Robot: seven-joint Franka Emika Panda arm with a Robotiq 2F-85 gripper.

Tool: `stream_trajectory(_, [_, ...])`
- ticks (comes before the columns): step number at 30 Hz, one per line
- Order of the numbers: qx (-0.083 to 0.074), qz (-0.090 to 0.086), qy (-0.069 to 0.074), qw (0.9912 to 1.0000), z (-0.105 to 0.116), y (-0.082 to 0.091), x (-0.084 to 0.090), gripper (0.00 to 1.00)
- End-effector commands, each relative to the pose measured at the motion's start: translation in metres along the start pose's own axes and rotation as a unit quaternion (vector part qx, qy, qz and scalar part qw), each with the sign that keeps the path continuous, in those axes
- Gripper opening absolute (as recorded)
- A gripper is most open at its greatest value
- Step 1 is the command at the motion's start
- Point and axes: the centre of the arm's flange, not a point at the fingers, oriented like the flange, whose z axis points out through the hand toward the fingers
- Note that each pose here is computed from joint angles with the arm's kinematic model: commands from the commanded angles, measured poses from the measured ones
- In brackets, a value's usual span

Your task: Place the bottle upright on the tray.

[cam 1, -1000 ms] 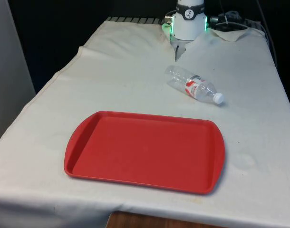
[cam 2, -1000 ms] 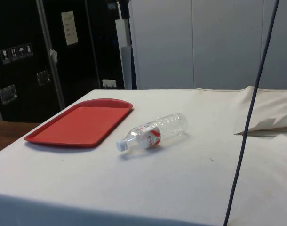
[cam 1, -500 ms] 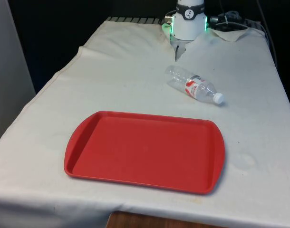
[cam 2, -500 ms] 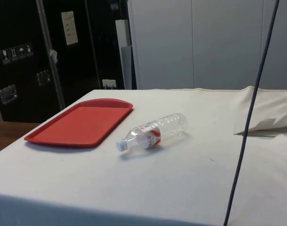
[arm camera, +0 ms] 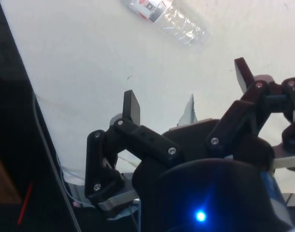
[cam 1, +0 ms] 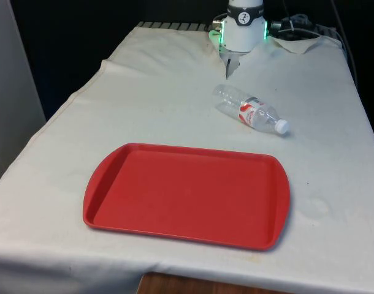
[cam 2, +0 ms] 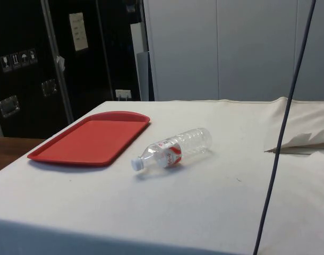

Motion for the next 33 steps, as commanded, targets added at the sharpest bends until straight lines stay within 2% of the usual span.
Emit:
stream_trajectory(1, [-0.006, -0.005, 0.004, 0.99997, 0.000, -0.001, 0.001, 1.00])
stream_trajectory(7, [-0.008, -0.025, 0.003, 0.99965, 0.002, -0.003, 0.003, 1.00])
stream_trajectory(8, [-0.003, -0.020, 0.000, 0.99979, 0.002, -0.002, 0.002, 1.00])
stream_trajectory(10, [-0.010, -0.035, 0.003, 0.99933, 0.003, -0.005, 0.004, 1.00])
stream_trajectory(15, [-0.013, -0.054, 0.003, 0.99846, 0.005, -0.008, 0.005, 1.00])
stream_trajectory(16, [-0.008, -0.050, 0.000, 0.99873, 0.005, -0.007, 0.004, 1.00])
stream_trajectory(17, [-0.013, -0.057, 0.004, 0.99826, 0.005, -0.009, 0.005, 1.00])
stream_trajectory(24, [-0.014, -0.077, 0.005, 0.99694, 0.004, -0.011, 0.005, 1.00])
stream_trajectory(26, [-0.013, -0.086, 0.005, 0.99622, 0.004, -0.012, 0.005, 1.00])
stream_trajectory(27, [-0.009, -0.083, 0.001, 0.99650, 0.004, -0.011, 0.005, 1.00])
stream_trajectory(28, [-0.014, -0.088, 0.006, 0.99600, 0.003, -0.012, 0.005, 1.00])
stream_trajectory(33, [-0.014, -0.104, 0.007, 0.99445, 0.003, -0.013, 0.004, 1.00])
